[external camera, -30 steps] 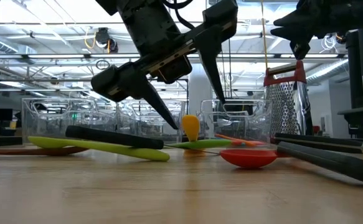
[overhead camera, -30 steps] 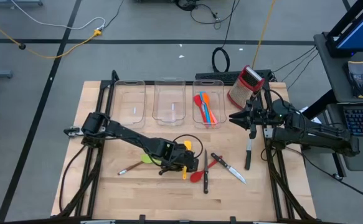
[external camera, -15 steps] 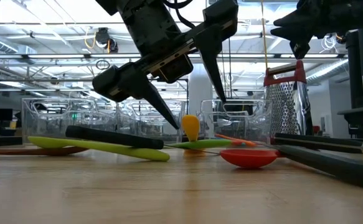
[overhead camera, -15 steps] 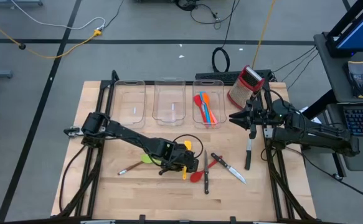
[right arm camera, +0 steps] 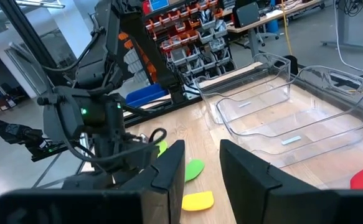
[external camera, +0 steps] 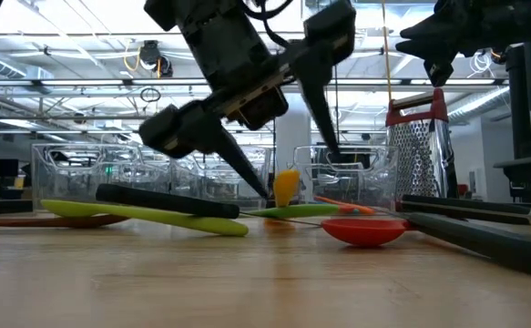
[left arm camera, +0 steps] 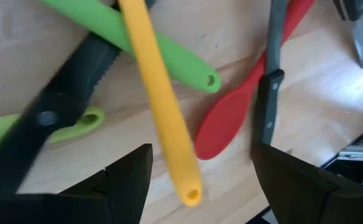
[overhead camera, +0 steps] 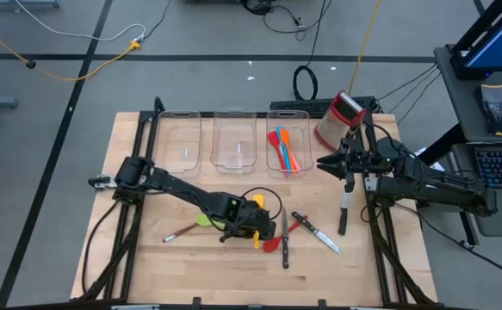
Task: Pick & Place Kitchen Items
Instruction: Put the yellow spatula into the right transparent bin
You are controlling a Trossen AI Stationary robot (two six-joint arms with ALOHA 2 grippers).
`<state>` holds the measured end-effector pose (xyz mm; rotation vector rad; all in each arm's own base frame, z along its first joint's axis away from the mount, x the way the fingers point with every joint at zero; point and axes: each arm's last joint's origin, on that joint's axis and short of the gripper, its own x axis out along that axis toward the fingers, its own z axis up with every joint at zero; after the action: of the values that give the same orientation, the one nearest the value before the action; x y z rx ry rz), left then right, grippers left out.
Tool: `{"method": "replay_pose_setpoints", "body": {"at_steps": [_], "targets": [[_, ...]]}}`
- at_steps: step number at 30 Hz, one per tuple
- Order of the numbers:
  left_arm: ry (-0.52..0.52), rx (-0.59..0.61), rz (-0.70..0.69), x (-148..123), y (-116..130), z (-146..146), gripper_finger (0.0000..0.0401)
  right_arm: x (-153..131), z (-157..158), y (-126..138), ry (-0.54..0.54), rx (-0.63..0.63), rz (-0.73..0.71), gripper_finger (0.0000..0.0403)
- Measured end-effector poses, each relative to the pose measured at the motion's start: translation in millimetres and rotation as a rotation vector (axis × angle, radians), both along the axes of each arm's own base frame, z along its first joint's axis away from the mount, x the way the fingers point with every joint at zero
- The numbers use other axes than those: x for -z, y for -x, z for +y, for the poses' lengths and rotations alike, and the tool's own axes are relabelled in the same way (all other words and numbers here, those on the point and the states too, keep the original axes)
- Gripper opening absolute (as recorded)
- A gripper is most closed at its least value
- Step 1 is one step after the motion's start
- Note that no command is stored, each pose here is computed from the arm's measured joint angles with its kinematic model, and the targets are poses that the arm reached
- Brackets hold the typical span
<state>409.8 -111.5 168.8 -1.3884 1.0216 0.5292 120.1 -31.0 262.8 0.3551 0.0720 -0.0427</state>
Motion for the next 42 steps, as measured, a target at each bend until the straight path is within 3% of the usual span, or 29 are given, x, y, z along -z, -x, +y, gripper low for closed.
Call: {"method": "replay_pose_setpoints", "body": {"at_steps": [15, 28, 42], "targets": [[-0.025, -0.026, 0.033, 7.9, 0.4, 0.9, 0.0276, 0.0, -0.1, 0.0, -0.004, 0.002, 0.001, 0.0093], [-0.059, -0.007, 0.022, 7.8, 0.4, 1.5, 0.0178, 0.1, -0.1, 0.0, -0.005, 0.005, 0.001, 0.0093], [-0.079, -0.005, 0.033, 12.8, 0.1, 1.8, 0.0166, 0.1, -0.1, 0.0, -0.005, 0.005, 0.001, 0.0093]]}}
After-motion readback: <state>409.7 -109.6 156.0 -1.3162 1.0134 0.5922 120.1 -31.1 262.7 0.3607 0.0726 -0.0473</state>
